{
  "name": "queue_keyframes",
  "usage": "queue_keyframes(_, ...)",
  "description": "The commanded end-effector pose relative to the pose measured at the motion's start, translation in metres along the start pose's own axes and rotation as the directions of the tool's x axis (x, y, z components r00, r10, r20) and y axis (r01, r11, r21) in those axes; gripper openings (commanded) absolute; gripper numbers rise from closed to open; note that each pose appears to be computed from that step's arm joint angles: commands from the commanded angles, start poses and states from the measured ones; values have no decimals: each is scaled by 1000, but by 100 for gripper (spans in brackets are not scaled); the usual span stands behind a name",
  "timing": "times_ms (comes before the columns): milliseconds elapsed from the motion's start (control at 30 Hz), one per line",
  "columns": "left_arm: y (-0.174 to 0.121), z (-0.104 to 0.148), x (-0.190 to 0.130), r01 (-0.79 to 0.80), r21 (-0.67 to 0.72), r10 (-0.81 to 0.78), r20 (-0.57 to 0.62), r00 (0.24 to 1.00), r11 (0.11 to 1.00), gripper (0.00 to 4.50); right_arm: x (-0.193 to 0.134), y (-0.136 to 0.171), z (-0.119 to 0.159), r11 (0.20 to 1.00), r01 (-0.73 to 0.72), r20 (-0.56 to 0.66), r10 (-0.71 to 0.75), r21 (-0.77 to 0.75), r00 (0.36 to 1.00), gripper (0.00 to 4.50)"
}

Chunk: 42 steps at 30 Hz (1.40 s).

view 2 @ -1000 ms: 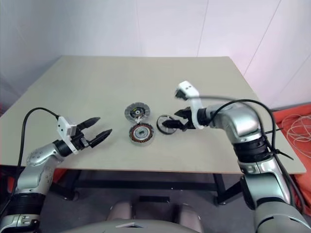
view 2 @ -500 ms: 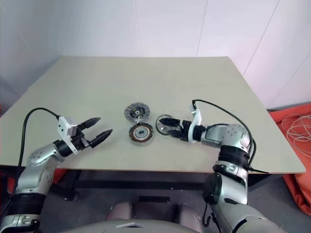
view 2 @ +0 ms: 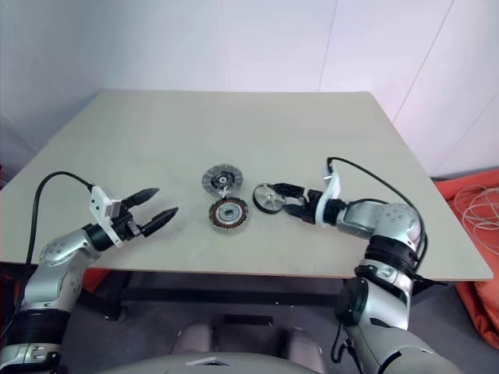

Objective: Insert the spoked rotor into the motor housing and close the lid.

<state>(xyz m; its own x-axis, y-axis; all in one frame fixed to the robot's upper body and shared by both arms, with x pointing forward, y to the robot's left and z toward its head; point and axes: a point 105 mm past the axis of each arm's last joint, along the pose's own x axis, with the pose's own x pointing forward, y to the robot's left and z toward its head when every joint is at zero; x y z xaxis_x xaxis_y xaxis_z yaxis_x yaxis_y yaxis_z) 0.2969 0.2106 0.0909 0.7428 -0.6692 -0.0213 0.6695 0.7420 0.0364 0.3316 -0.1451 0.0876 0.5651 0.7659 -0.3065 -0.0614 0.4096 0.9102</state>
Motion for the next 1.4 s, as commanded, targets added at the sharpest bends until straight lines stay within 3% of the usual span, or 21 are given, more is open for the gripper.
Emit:
queue_keyframes(33,2,15,4,13,38,-15,38,999,999,450,-7,-2,4,1000,7,14,-7,6,1000,449)
queue_keyframes(333,1,16,6,17,38,-18,42,999,999,450,10,-21,-19,996,47,-44,-44,77,998,449)
queue_keyframes(767,2,18,6,12,47,-14,43,999,999,450,43,0,-19,994,-24,-16,26,108,1000,449)
queue_keyframes(867,2,18,6,11,48,-13,44,999,999,450,44,-1,-17,994,-19,-6,20,109,1000,392)
queue_keyframes(1200,2,17,5,7,46,-9,44,999,999,450,42,-7,-10,993,23,39,-27,113,999,37)
queue_keyframes(1400,2,17,5,8,44,-10,43,999,999,450,33,9,-4,996,-30,43,27,84,999,29)
